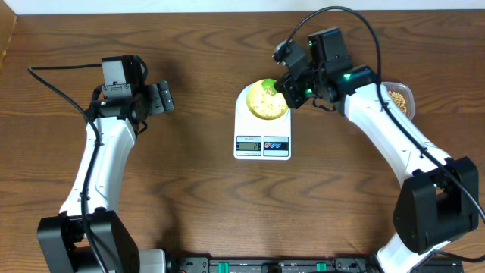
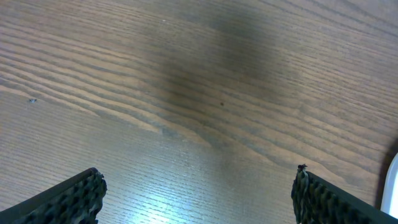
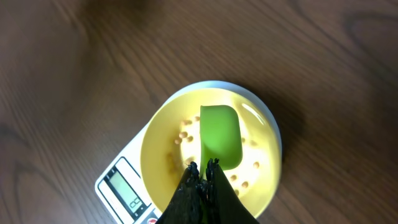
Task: Scoop item into bowl and weigh 50g on scale
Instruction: 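Tilt the scoop with the right gripper to pour soybeans into bowl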
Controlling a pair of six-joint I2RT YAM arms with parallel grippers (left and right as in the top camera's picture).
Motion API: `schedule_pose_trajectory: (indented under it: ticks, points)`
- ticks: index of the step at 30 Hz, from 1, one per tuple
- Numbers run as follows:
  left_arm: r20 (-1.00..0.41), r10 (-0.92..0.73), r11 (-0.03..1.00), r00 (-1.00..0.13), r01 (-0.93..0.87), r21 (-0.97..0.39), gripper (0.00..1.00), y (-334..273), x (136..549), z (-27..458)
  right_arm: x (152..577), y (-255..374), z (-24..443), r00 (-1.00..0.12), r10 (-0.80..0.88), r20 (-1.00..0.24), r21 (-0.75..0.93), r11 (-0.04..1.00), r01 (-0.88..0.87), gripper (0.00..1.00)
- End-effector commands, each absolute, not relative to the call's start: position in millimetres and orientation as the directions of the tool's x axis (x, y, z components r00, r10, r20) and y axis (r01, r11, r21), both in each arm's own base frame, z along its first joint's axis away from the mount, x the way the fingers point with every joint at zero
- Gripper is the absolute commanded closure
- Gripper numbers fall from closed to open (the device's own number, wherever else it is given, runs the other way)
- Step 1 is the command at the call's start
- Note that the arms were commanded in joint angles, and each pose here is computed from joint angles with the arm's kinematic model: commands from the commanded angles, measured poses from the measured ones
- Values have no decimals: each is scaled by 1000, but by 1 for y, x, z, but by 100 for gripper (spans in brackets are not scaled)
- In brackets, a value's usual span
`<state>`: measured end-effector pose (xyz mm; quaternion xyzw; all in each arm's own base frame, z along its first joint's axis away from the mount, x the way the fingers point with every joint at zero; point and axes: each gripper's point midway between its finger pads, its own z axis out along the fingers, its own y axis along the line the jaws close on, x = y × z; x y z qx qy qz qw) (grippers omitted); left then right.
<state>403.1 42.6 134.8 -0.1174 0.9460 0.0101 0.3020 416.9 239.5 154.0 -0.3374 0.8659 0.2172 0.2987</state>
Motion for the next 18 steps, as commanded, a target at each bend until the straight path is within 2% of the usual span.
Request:
schedule_pose_trajectory:
  ticks: [1,9,18]
  points:
    - [-563,-225,969,-795,-245,-41,2,45,403,130,410,251,166,-475,-542,-694,76,600,-796,99]
    - [-563,-225,969,-795,-245,-41,2,45,403,130,402,263,167,-323,-651,-687,-59,494,-868,99]
    - [-563,-225,969,-795,-245,-41,2,45,403,130,403,257,187,-223,-744,-630,-263,475,-840,99]
